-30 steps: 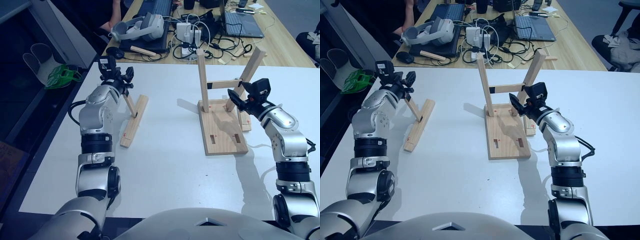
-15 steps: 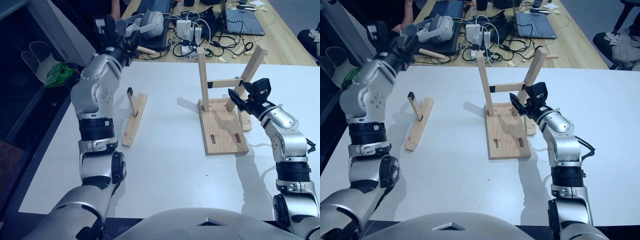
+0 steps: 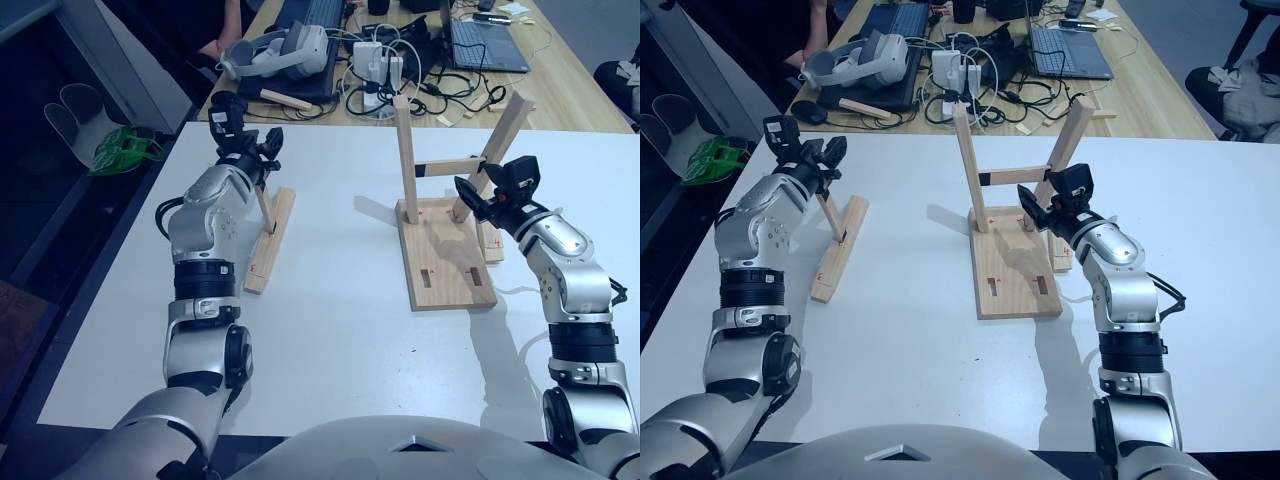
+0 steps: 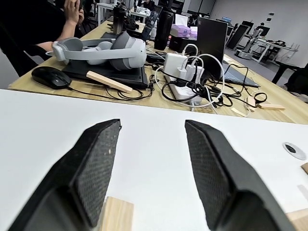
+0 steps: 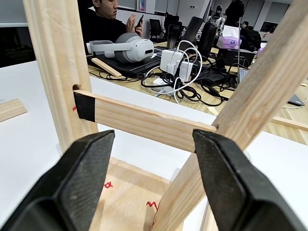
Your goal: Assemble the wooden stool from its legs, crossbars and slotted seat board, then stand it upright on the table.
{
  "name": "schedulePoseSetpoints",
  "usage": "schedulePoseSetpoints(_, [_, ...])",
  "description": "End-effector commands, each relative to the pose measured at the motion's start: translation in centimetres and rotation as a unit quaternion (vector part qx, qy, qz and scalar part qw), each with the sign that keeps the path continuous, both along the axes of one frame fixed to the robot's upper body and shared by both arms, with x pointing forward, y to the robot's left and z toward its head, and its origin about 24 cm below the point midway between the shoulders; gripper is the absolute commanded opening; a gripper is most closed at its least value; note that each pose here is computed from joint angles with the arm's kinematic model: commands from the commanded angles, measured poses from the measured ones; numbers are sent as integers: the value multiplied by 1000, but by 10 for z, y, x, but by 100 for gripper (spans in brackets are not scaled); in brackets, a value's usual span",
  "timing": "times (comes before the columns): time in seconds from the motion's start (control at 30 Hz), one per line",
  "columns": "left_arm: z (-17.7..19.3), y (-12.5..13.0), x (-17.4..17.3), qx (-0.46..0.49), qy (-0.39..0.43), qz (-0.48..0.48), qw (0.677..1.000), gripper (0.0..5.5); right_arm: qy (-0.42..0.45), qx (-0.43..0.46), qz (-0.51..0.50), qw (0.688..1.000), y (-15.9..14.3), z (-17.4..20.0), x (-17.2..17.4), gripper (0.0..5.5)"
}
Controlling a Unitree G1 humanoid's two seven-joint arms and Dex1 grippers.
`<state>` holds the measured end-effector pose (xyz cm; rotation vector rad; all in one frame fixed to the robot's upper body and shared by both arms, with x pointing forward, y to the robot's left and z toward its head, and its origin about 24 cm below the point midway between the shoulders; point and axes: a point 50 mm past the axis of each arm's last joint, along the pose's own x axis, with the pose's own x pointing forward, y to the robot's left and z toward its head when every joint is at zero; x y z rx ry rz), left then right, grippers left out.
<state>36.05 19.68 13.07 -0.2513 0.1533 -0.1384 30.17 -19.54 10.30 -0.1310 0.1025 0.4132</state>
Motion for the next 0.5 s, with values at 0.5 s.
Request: schedulePoseSetpoints(0.5, [-19, 27, -40, 78, 152, -41, 984, 249, -5, 14, -23, 1000, -8, 4, -4, 300])
